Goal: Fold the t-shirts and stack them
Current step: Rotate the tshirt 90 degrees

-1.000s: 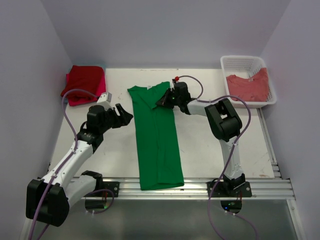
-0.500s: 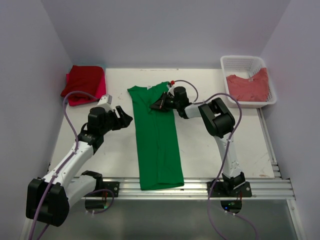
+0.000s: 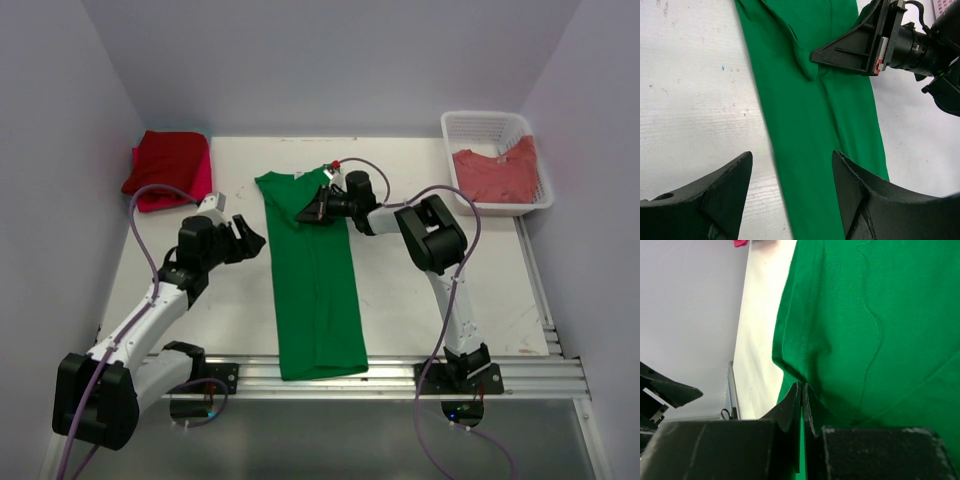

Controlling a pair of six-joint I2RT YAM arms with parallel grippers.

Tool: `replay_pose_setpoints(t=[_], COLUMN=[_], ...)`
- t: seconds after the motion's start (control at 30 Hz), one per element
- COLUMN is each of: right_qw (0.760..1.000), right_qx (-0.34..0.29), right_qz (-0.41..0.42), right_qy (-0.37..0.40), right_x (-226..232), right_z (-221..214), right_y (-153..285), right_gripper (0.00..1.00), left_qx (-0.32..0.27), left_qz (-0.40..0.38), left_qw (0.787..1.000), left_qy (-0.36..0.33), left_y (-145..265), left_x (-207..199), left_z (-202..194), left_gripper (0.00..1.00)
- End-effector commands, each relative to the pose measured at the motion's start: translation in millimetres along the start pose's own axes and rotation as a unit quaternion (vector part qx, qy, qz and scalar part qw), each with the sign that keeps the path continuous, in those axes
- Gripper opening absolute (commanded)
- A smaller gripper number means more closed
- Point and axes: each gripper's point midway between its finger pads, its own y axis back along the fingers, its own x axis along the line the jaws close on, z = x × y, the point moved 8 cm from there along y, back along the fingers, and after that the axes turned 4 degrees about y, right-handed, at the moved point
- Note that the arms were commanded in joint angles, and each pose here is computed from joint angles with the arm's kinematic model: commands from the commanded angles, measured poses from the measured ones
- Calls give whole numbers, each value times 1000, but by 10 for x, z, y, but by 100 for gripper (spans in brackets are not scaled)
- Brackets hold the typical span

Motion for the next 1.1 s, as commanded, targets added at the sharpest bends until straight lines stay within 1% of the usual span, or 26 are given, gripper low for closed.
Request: replay_pose_setpoints(t=[0.0,0.07,0.1,0.13,0.17,0.2,0.23,0.3,0.33,0.47,0.57,0.63,0.67,0.7,0.77,0.8,0.83,0.87,0.9,0.93,0.97,1.0,1.03,1.07], right_qw=[999,999,999,999,998,998,998,998,997,994,988,987,984,983,985,986,990,980,974,971,954,947,941,933], right_qx=[19,26,29,33,36,37,37,40,35,24,12,9,0,-2,-5,-13,-18,-18,-33,-7,-21,-22,-22,-36], right_qz=[29,30,29,27,28,28,28,35,44,90,130,138,146,144,97,25,-18,-59,-96,-166,-232,-258,-286,-312], right_qy=[28,31,32,33,35,35,37,43,46,62,76,83,103,112,141,164,142,187,202,175,190,189,179,174], right_x=[43,47,47,49,60,58,72,105,148,364,610,723,883,938,1001,1029,1060,1026,1091,964,830,793,732,648], right_z=[58,47,48,50,45,44,39,34,54,106,194,242,317,347,450,571,636,701,883,838,952,1001,1044,1119], right_y=[-19,-32,-32,-32,-31,-23,-17,-6,12,87,176,217,277,300,331,377,407,432,438,502,554,578,605,677], right_gripper=[0,0,7,24,35,57,63,70,72,72,68,65,64,63,64,66,68,69,70,70,70,70,70,69], left_qx=[-11,-8,-7,-19,-18,-19,-18,-18,-18,-23,-30,-42,-48,-58,-66,-74,-78,-84,-91,-78,-77,-86,-69,-70], left_qz=[-2,-1,-1,-8,-8,-8,-7,-8,-8,-13,-18,-26,-27,-31,-26,-24,-27,-24,-24,-9,-2,-7,4,1], left_qw=[1000,1000,1000,1000,1000,1000,1000,1000,1000,1000,999,999,998,998,997,997,997,996,996,997,997,996,997,997], left_qy=[-9,-8,-8,-10,-9,-9,-9,-8,-8,-9,-12,-13,-14,-13,-7,-3,-2,3,5,8,10,10,13,14], left_y=[-20,-32,-32,-51,-56,-60,-62,-63,-66,-57,-60,-75,-86,-98,-164,-235,-282,-336,-387,-526,-604,-671,-826,-901], left_x=[-5,3,4,-15,-13,-14,-5,-5,-4,-19,-28,-53,-66,-108,-128,-153,-164,-175,-212,-154,-144,-188,-114,-104], left_z=[21,10,2,43,41,43,30,29,29,39,58,99,132,205,276,351,381,428,548,537,565,696,660,695], left_gripper=[68,68,68,68,68,68,68,68,68,68,68,69,69,69,70,72,73,74,74,74,74,74,74,74])
